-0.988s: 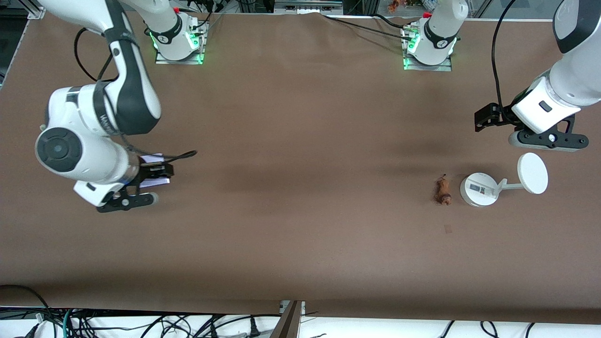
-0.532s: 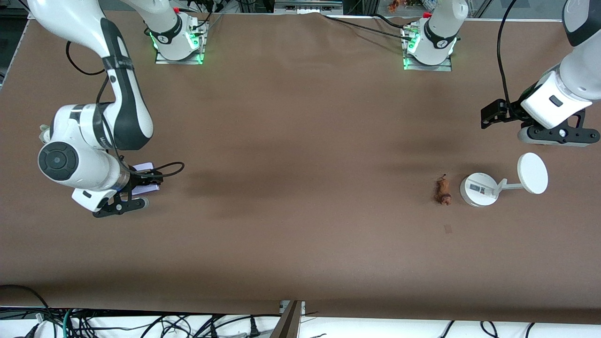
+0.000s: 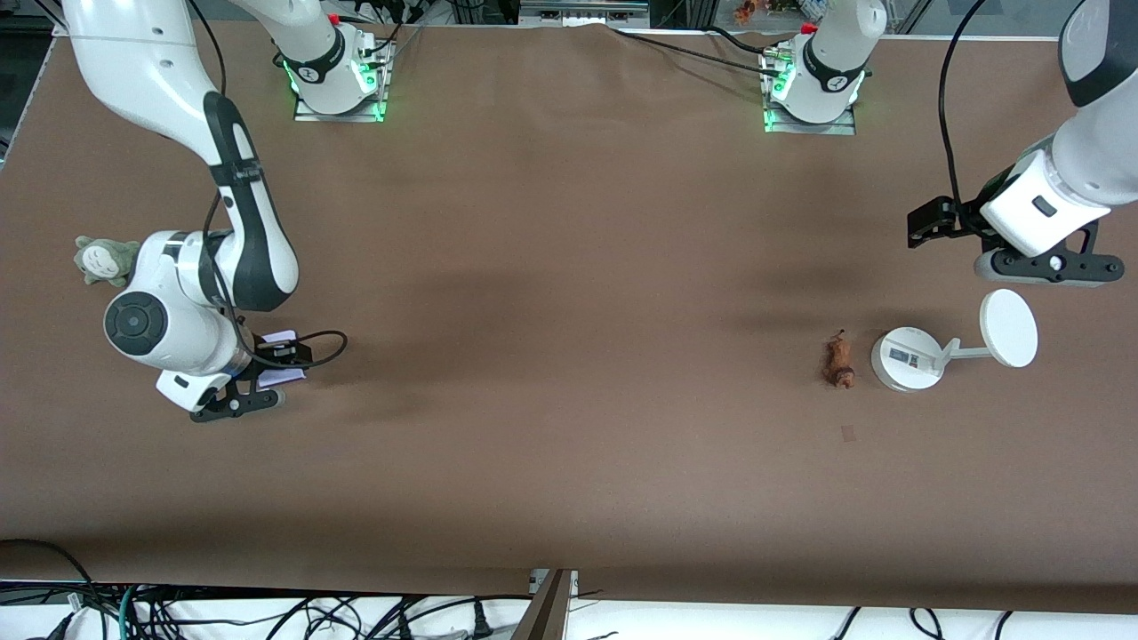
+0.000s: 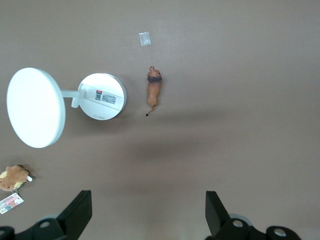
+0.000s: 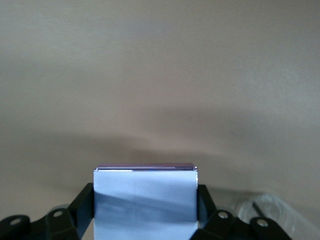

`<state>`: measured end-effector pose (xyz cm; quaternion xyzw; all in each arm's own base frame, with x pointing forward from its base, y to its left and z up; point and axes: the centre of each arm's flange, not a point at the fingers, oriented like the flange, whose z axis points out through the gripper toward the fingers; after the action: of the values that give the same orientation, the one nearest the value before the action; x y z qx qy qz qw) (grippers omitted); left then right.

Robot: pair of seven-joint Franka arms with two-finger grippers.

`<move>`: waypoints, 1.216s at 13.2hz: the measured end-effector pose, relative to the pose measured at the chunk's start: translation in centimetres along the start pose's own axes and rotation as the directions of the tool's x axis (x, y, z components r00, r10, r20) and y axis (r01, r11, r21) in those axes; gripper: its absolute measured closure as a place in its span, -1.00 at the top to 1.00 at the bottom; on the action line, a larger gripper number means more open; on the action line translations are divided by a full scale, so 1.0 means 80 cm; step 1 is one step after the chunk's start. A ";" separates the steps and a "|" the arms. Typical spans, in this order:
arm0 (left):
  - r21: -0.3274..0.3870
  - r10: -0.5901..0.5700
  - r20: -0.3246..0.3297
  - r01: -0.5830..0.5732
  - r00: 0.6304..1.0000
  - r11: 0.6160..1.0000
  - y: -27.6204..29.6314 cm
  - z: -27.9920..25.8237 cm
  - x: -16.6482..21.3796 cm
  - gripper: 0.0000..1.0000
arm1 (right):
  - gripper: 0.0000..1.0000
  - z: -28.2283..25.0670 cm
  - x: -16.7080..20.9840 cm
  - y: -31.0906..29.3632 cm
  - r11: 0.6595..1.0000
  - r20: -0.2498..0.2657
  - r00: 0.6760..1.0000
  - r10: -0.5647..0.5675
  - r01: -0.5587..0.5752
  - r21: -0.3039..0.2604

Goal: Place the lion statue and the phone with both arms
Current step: 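Lower the phone beside the clear cup and open the right gripper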

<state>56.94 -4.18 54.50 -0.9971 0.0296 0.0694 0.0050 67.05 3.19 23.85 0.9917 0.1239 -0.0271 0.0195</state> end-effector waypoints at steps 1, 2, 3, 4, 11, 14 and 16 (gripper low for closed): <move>0.000 0.005 0.005 -0.005 1.000 1.000 0.003 0.003 0.002 1.00 | 0.68 0.014 -0.001 0.013 1.000 -0.008 1.000 -0.006 0.006 -0.003; 0.000 0.010 0.005 -0.010 1.000 1.000 0.006 0.004 0.002 1.00 | 0.68 0.027 -0.003 0.026 1.000 -0.012 1.000 -0.004 0.004 -0.005; 0.000 0.011 0.004 -0.011 1.000 1.000 0.007 0.003 0.002 1.00 | 0.68 0.037 -0.005 0.037 1.000 -0.013 1.000 0.008 -0.008 0.003; 0.000 0.011 0.004 -0.011 1.000 1.000 0.007 0.003 0.002 1.00 | 0.68 0.042 -0.006 0.041 1.000 -0.015 1.000 0.024 -0.023 0.019; -0.001 0.010 -0.019 -0.010 1.000 1.000 0.003 0.000 0.005 1.00 | 0.68 0.057 -0.004 0.040 0.998 -0.040 0.998 0.055 -0.053 0.043; -0.001 0.011 -0.019 -0.011 1.000 1.000 0.003 0.000 0.005 1.00 | 0.68 0.078 -0.004 0.040 0.995 -0.043 0.996 0.083 -0.081 0.061; -0.001 0.012 -0.017 -0.012 1.000 1.000 0.004 0.001 0.005 1.00 | 0.68 0.079 -0.004 0.040 0.994 -0.045 0.995 0.090 -0.087 0.065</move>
<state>57.28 -4.50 54.33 -0.9975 0.0356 0.0609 0.0038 67.24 -0.24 17.67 0.9967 0.0793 -0.0064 -0.0137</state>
